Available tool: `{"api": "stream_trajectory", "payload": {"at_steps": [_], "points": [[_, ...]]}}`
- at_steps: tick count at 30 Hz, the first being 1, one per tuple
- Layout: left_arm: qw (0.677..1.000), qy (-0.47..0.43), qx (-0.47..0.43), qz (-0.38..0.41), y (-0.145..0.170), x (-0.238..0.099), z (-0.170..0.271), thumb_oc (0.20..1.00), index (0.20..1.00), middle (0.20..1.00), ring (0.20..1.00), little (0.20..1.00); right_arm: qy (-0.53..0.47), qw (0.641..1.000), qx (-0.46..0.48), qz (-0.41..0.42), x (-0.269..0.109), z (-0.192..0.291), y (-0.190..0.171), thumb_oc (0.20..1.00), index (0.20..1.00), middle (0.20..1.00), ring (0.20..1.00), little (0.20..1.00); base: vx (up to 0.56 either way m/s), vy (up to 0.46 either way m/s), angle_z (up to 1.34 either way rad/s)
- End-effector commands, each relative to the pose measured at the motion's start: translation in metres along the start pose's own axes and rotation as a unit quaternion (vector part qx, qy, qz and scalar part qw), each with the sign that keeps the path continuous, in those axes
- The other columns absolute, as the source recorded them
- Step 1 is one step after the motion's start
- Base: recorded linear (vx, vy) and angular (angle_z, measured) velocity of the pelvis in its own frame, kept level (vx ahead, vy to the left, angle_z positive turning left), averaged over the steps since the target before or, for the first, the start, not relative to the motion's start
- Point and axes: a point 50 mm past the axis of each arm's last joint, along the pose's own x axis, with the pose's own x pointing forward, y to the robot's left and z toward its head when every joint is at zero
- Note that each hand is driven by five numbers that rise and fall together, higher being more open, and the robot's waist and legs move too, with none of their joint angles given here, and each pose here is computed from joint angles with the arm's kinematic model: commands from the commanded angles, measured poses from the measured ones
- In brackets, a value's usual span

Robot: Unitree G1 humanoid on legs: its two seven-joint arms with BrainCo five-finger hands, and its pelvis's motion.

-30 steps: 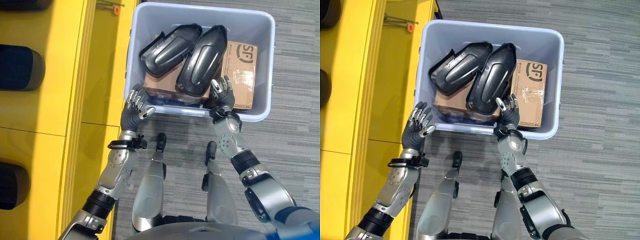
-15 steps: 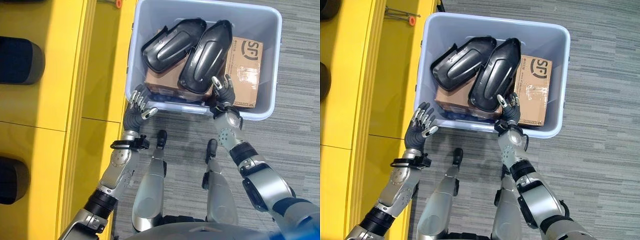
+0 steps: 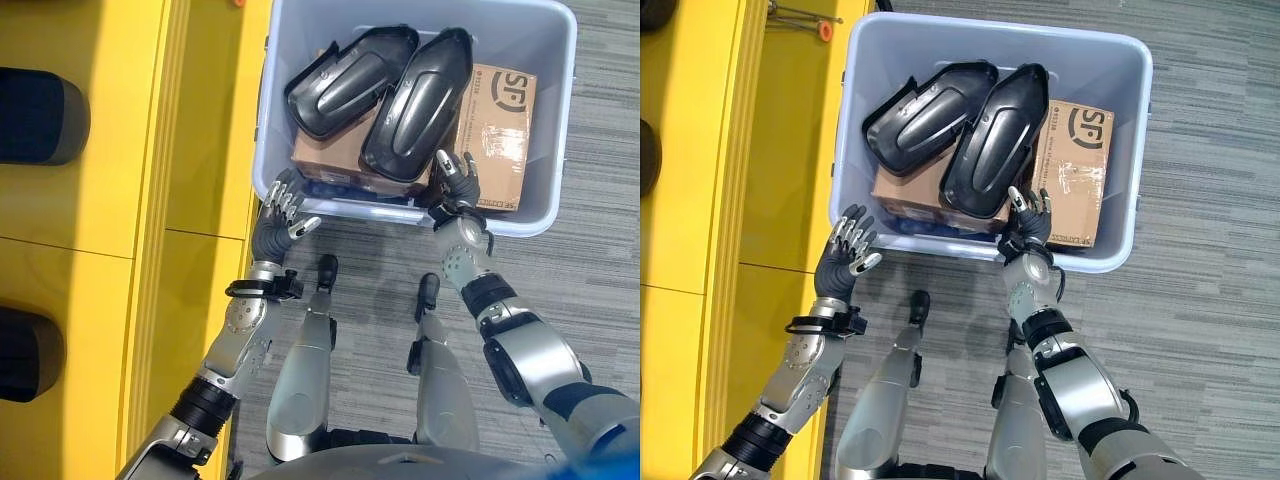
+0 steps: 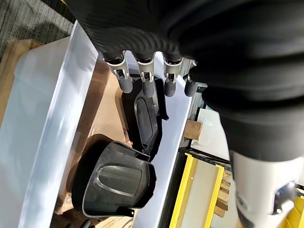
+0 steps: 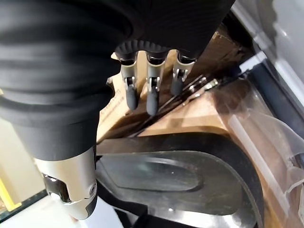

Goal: Move parts from the plastic box to the shelf.

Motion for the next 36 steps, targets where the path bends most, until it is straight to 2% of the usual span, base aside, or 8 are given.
{"api": "stream_trajectory", "payload": {"at_steps": [1, 20, 36], "points": [[0.998, -0.058, -0.011, -0.018, 0.000, 0.000, 0.024, 1.000, 1.000, 1.000, 1.000, 1.000, -0.040, 0.999, 0.013, 0.011, 0.007, 0.024, 0.013, 1.000, 1.000, 1.000, 1.000, 1.000, 0.00, 0.000, 0.00], [0.997, -0.068, -0.015, -0.020, 0.000, 0.000, 0.029, 1.000, 1.000, 1.000, 1.000, 1.000, -0.069, 0.997, -0.034, -0.006, 0.024, 0.056, 0.019, 1.000, 1.000, 1.000, 1.000, 1.000, 0.01, -0.003, 0.03], [0.996, -0.075, -0.021, -0.041, -0.005, -0.002, 0.034, 1.000, 1.000, 1.000, 1.000, 1.000, -0.125, 0.985, -0.089, -0.078, 0.043, 0.126, 0.000, 1.000, 1.000, 1.000, 1.000, 1.000, 0.00, -0.002, 0.05]]}}
